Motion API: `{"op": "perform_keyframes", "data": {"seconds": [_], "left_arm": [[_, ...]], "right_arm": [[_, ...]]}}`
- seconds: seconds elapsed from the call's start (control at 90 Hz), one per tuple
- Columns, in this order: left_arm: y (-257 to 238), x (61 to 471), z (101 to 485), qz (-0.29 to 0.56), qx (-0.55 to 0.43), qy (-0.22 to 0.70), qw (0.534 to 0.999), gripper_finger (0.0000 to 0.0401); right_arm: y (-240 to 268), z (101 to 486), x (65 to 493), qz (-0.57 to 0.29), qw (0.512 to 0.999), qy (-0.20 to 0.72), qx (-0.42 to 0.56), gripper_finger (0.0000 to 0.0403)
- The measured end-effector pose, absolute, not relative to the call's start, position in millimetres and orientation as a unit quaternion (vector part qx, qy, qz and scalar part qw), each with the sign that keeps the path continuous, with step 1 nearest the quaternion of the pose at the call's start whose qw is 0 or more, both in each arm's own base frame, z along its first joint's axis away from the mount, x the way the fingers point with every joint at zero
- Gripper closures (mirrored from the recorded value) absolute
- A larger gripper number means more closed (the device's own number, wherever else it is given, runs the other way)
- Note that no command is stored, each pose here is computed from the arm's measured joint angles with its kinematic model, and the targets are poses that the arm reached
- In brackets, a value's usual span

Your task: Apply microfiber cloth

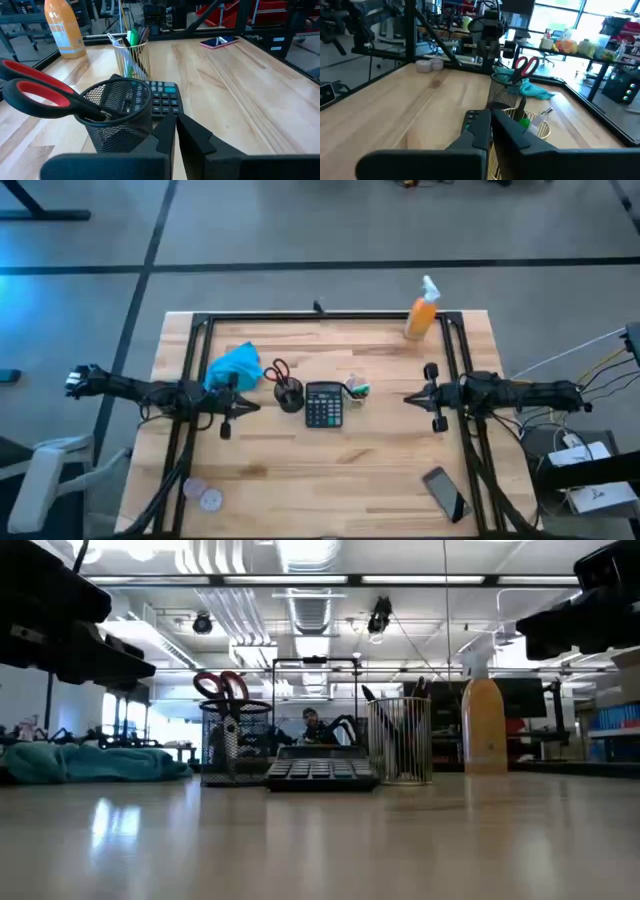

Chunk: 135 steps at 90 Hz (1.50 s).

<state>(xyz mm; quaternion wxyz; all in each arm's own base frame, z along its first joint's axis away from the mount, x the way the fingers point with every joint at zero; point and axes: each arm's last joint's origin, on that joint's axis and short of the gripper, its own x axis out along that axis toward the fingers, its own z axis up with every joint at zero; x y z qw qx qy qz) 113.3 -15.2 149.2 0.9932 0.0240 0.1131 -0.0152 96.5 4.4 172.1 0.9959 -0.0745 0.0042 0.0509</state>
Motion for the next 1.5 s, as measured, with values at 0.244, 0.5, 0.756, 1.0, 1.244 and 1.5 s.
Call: {"op": "perform_keyframes", "data": {"seconds": [0.244,0.5,0.756,1.0,1.244,1.5], "left_arm": [[-15.2,113.3,149.1,-0.015,0.024,0.113,0.993,0.0395],[-15.2,113.3,149.1,-0.015,0.024,0.113,0.993,0.0395],[-15.2,113.3,149.1,-0.015,0.024,0.113,0.993,0.0397],[-15.2,113.3,149.2,-0.016,0.032,0.113,0.993,0.0396],[-15.0,115.4,161.7,-0.006,0.030,0.048,0.998,0.0398],[-14.4,115.1,183.0,0.003,-0.014,-0.061,0.998,0.0399]], "right_arm": [[4.3,172.9,96.5,0.050,0.996,0.000,-0.078,0.0403],[4.4,172.8,96.5,0.050,0.997,0.001,-0.058,0.0403],[4.3,172.6,96.5,0.050,0.998,0.003,-0.032,0.0403],[3.8,169.1,103.9,0.035,0.996,0.057,0.053,0.0403],[5.1,187.9,118.4,0.046,0.988,0.127,0.068,0.0403],[7.7,200.5,136.0,0.034,0.969,0.205,0.130,0.0403]]}}
